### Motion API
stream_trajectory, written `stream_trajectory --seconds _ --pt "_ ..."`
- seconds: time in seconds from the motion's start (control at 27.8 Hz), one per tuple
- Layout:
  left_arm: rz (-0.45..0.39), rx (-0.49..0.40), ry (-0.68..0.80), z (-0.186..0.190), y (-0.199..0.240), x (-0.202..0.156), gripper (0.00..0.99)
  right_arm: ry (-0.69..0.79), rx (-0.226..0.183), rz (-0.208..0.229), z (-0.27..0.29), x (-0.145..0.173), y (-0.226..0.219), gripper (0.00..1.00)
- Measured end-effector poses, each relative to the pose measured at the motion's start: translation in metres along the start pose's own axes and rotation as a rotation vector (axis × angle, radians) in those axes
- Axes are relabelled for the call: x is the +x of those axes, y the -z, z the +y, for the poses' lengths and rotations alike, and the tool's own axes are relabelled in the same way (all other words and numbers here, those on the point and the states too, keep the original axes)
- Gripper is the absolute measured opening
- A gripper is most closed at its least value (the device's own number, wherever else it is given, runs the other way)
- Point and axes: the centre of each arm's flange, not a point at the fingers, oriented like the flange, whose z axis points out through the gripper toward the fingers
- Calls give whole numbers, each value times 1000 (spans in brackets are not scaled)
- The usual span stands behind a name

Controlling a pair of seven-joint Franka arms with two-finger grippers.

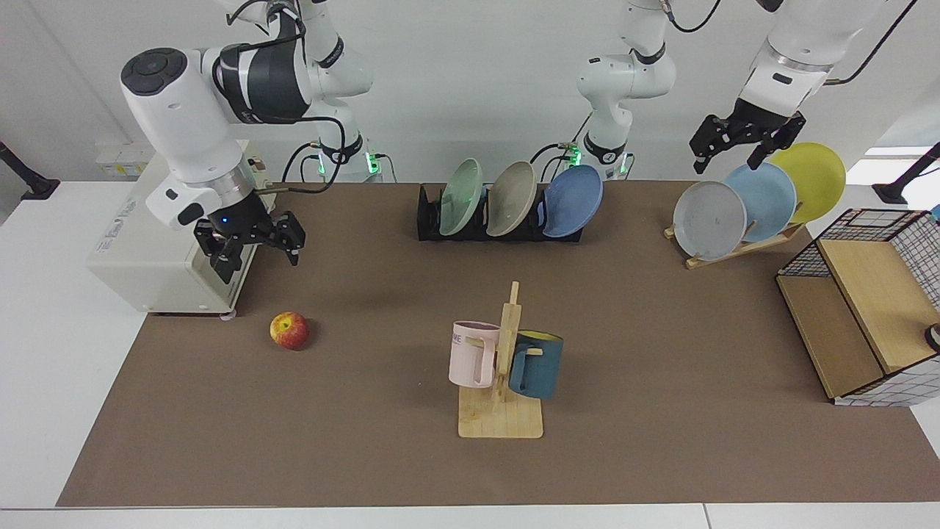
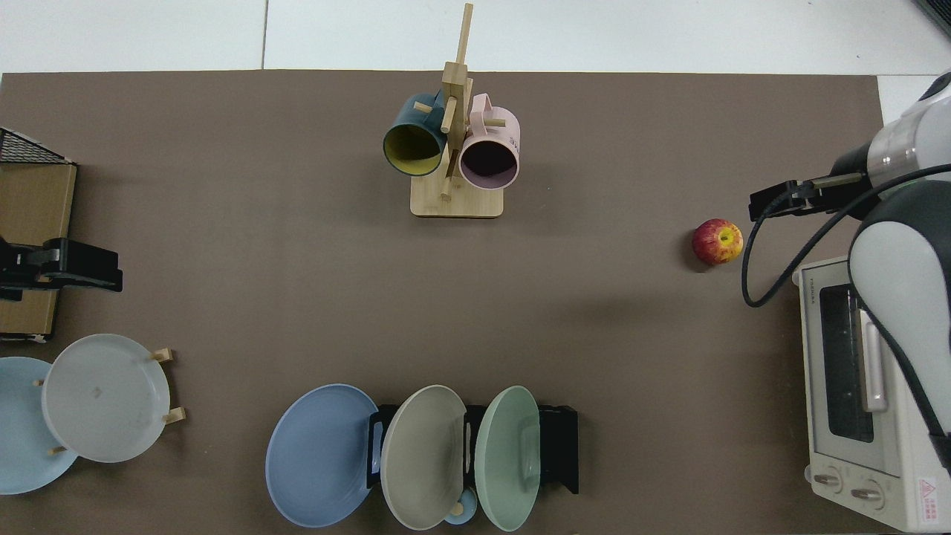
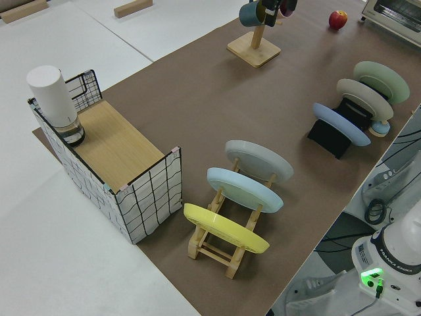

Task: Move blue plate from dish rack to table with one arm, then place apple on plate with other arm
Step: 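Reach the right gripper down to the red apple and grasp it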

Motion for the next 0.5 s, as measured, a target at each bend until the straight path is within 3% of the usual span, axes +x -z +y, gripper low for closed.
stream_trajectory --seconds 0.5 --pt "0 0 0 0 0 0 991 -18 -7 29 10 26 -48 1000"
